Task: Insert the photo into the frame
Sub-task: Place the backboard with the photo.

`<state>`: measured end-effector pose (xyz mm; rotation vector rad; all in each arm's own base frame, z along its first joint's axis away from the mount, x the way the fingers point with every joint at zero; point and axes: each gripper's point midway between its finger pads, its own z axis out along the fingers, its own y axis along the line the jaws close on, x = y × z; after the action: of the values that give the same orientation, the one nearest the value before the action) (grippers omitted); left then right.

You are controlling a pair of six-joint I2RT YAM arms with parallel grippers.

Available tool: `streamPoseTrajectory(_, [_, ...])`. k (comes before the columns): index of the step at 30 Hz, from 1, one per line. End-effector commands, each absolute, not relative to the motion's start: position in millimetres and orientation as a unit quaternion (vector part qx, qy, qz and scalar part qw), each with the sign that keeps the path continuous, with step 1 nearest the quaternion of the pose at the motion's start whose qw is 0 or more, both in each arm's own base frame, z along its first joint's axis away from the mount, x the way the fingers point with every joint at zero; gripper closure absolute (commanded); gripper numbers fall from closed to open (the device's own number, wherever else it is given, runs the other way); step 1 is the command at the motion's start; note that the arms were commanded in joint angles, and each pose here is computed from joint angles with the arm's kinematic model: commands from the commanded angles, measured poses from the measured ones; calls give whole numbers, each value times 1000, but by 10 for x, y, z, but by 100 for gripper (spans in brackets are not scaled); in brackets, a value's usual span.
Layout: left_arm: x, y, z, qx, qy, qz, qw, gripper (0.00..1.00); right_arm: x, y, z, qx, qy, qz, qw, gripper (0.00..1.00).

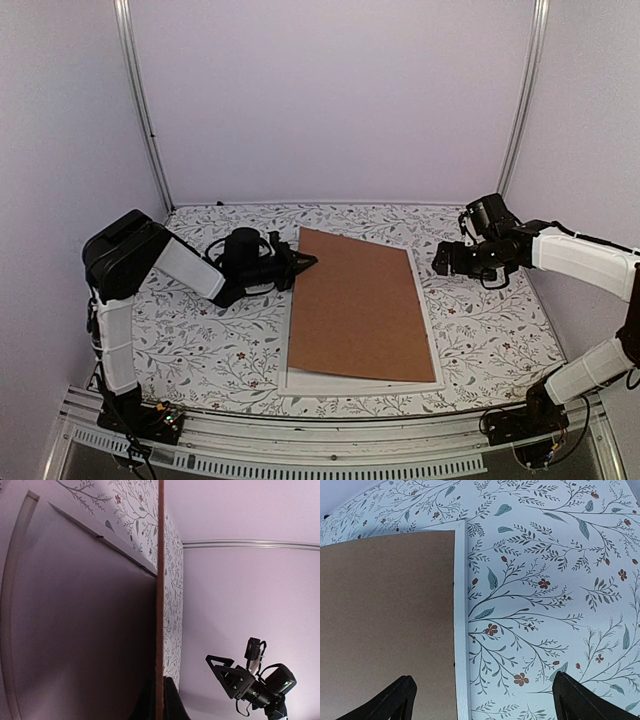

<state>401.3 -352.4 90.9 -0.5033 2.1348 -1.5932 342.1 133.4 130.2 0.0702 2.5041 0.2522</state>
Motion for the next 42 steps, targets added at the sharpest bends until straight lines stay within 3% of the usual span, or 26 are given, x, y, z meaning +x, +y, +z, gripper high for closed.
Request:
streamPoseTrajectory(1, [4014,-3572,965,-180,756,-589,223,100,3434,1328,1243,27,947,95,305,1])
streamPoseTrajectory(7, [3992,-3589,906,-177,761,-584,221,99,3432,1329,1225,26,948,95,303,1])
streamPoseTrajectory(12, [3973,-3602,857,-174,766,-580,218,92,3427,1325,1205,26,949,94,301,1])
streamPoseTrajectory(15, [3958,-3603,827,-171,770,-576,215,83,3428,1328,1195,26,949,94,300,1])
streamPoseTrajectory(19, [3949,-3621,802,-164,776,-571,210,60,3429,1335,1184,26,949,95,299,1])
streamPoseTrajectory(22, [3946,-3633,772,-160,782,-565,207,53,3430,1344,1167,25,950,97,297,1])
streamPoseTrajectory(42, [3926,-3641,636,-105,853,-468,207,43,3423,1395,1073,24,951,109,289,1])
